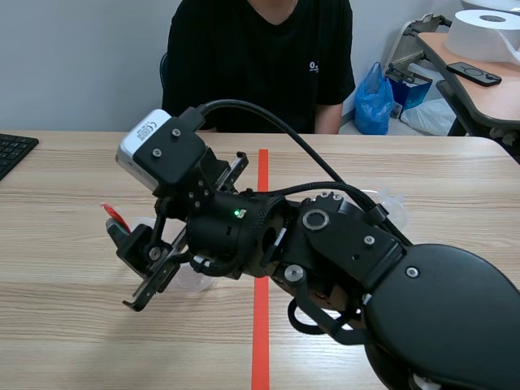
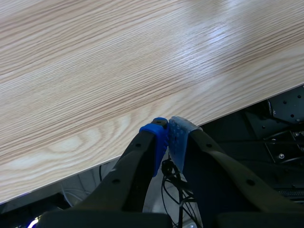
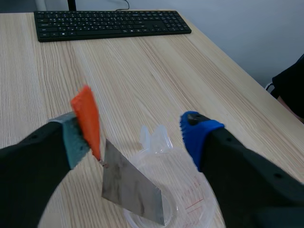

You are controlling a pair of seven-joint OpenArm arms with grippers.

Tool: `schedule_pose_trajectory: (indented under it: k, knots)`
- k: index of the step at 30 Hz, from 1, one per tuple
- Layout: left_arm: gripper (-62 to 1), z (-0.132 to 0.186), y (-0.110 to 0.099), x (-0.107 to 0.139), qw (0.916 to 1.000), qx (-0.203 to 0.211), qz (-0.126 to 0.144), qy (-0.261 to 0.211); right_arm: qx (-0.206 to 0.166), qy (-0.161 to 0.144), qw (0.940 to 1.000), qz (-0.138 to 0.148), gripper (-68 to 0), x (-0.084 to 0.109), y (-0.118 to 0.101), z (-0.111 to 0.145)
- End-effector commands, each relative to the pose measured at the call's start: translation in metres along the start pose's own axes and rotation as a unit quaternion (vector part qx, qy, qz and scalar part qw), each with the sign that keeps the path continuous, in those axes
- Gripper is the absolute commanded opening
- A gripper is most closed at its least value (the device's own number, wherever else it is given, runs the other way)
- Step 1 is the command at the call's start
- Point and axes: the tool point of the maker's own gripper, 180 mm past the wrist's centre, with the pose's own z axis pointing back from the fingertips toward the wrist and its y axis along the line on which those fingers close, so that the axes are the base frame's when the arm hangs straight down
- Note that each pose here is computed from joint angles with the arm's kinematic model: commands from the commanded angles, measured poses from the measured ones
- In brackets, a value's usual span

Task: Do the redox reaction experiment.
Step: 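Lift the metal plate out of the left beaker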

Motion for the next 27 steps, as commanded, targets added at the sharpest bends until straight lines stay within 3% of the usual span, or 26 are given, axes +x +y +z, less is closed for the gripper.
schedule_pose_trajectory:
  k: [1, 6, 12, 16, 27]
  knots:
    - [-57.3, 0.002, -0.001, 0.005, 1.0000, 0.001, 0.003, -0.008, -0.005, -0.025, 0.9996, 0.008, -36.2, 0.018, -0.007, -0.002]
    - [-57.3, 0.002, -0.001, 0.005, 1.0000, 0.001, 0.002, -0.008, -0.005, -0.026, 0.9996, 0.008, -48.8, 0.018, -0.007, -0.001]
    - [-57.3, 0.001, -0.001, 0.005, 1.0000, 0.001, 0.001, -0.009, -0.006, -0.030, 0.9995, 0.009, -56.7, 0.020, -0.008, -0.001]
    - [-57.3, 0.001, 0.000, 0.006, 1.0000, 0.001, 0.002, -0.010, -0.022, -0.032, 0.9992, 0.012, -66.1, 0.021, -0.022, 0.004]
    - [-57.3, 0.001, -0.001, 0.006, 0.9999, 0.001, 0.003, -0.010, -0.030, -0.055, 0.9967, 0.052, -66.2, 0.048, -0.056, 0.032]
